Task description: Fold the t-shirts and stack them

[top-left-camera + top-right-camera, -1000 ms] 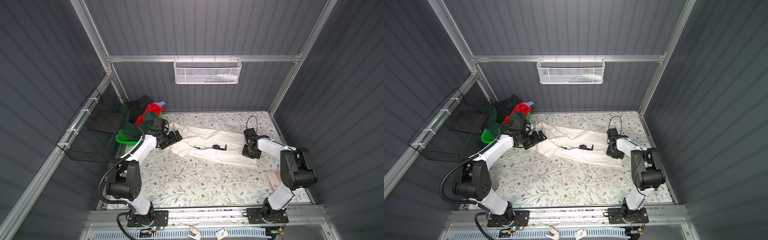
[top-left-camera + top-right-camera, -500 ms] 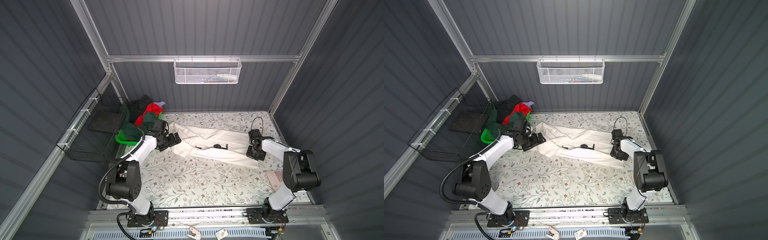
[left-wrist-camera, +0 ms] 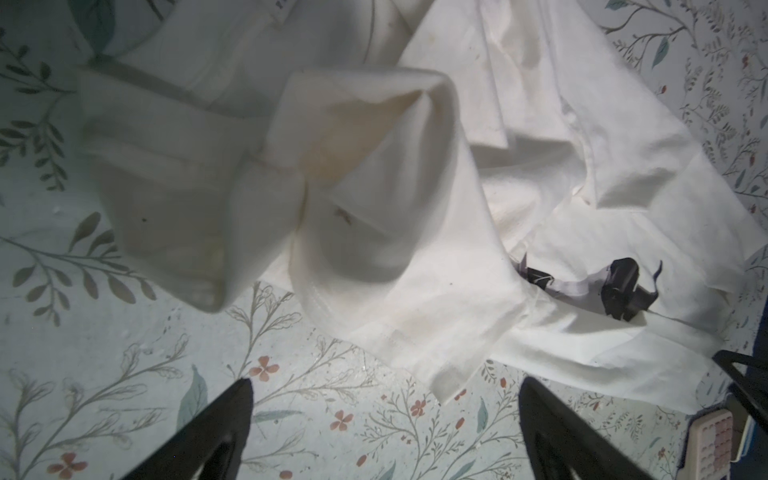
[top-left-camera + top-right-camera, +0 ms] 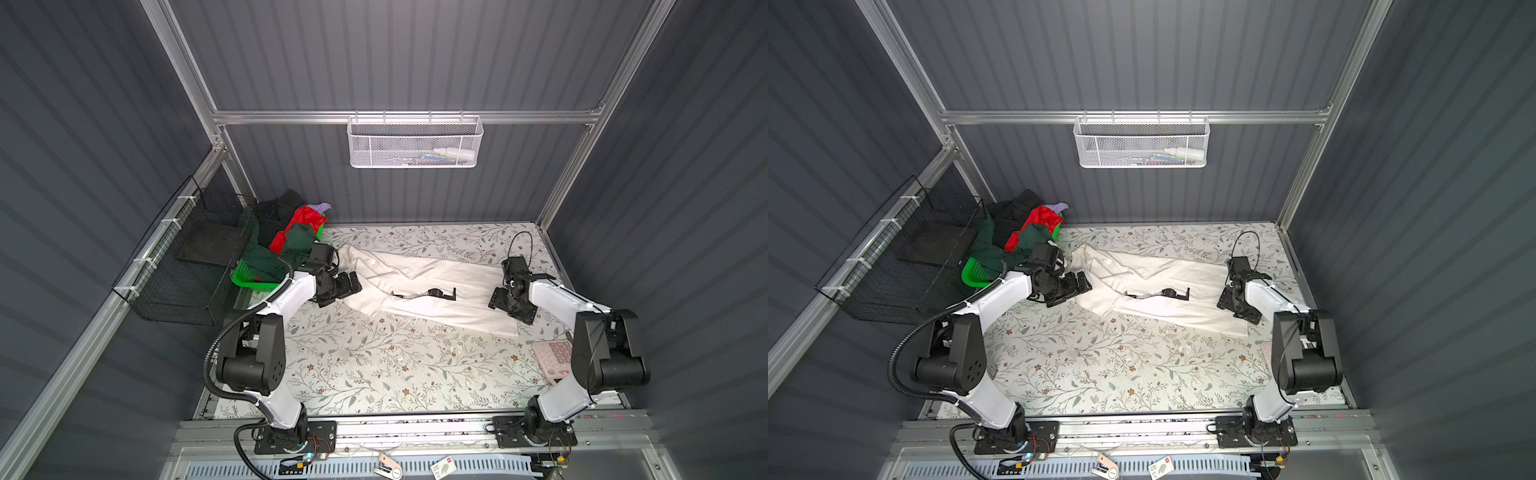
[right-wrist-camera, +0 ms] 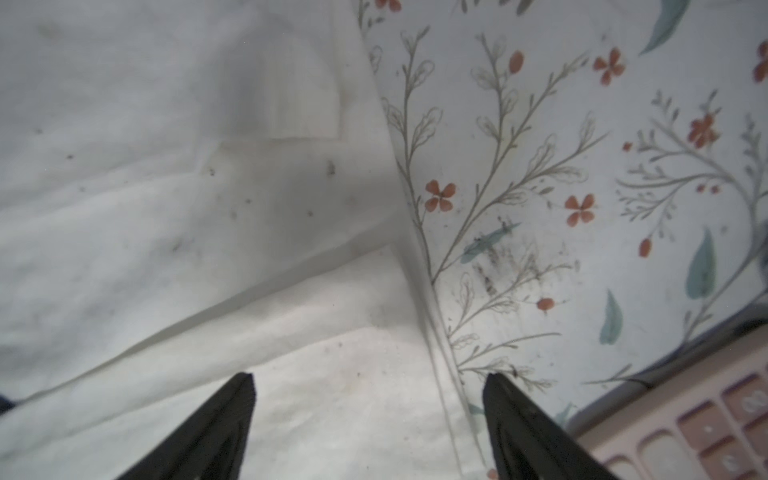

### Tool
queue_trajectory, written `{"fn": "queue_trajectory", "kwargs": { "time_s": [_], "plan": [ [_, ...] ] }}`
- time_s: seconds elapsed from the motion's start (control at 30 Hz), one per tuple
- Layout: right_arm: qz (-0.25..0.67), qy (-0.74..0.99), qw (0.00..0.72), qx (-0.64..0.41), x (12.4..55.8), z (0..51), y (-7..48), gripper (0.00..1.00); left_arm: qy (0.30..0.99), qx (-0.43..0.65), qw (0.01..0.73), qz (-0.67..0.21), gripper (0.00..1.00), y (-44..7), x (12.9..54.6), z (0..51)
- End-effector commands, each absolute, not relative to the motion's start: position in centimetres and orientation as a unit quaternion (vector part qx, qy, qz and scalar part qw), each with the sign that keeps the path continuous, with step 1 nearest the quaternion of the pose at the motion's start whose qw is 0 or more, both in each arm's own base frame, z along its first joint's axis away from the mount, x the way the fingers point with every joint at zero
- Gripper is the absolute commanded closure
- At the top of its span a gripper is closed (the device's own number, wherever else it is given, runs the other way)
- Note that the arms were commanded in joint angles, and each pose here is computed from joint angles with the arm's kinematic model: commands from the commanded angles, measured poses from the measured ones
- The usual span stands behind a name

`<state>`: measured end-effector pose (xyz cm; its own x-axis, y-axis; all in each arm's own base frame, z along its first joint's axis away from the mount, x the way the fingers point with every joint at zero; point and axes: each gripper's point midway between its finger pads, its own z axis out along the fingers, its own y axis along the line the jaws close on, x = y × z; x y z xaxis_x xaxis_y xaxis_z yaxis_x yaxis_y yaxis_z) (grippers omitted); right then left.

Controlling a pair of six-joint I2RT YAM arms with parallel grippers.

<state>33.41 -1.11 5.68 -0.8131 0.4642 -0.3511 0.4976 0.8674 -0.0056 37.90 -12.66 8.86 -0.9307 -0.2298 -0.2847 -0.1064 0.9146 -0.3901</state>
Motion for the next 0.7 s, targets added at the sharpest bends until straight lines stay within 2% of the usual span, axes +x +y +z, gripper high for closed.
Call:
{"fn": "queue_trajectory", "kwargs": {
  "time_s": [0.0,0.17,0.37,0.47,0.6,0.67],
  "plan": [
    [-0.037,0.946,0.190,0.260,33.0,7.3,-1.1,0.02,0.969,-0.078,0.155,-0.174,0.00,-12.2,37.9,7.2],
    [-0.009,0.938,0.225,0.263,32.7,9.4,-0.6,0.01,0.970,-0.075,0.154,-0.173,0.01,-12.4,38.8,6.0],
    [0.008,0.935,0.236,0.263,32.1,10.1,-0.2,0.01,0.968,-0.070,0.147,-0.190,0.12,-13.3,39.8,4.6],
    [0.010,0.937,0.230,0.263,31.9,9.6,-0.1,0.01,0.967,-0.074,0.138,-0.200,0.22,-13.7,39.9,4.0],
    [0.020,0.941,0.215,0.261,31.7,8.8,0.4,0.01,0.962,-0.073,0.138,-0.225,0.43,-14.5,40.2,4.1],
    [0.024,0.942,0.211,0.261,31.8,8.6,0.6,0.01,0.960,-0.076,0.137,-0.230,0.50,-14.7,40.3,4.2]
  ]
}}
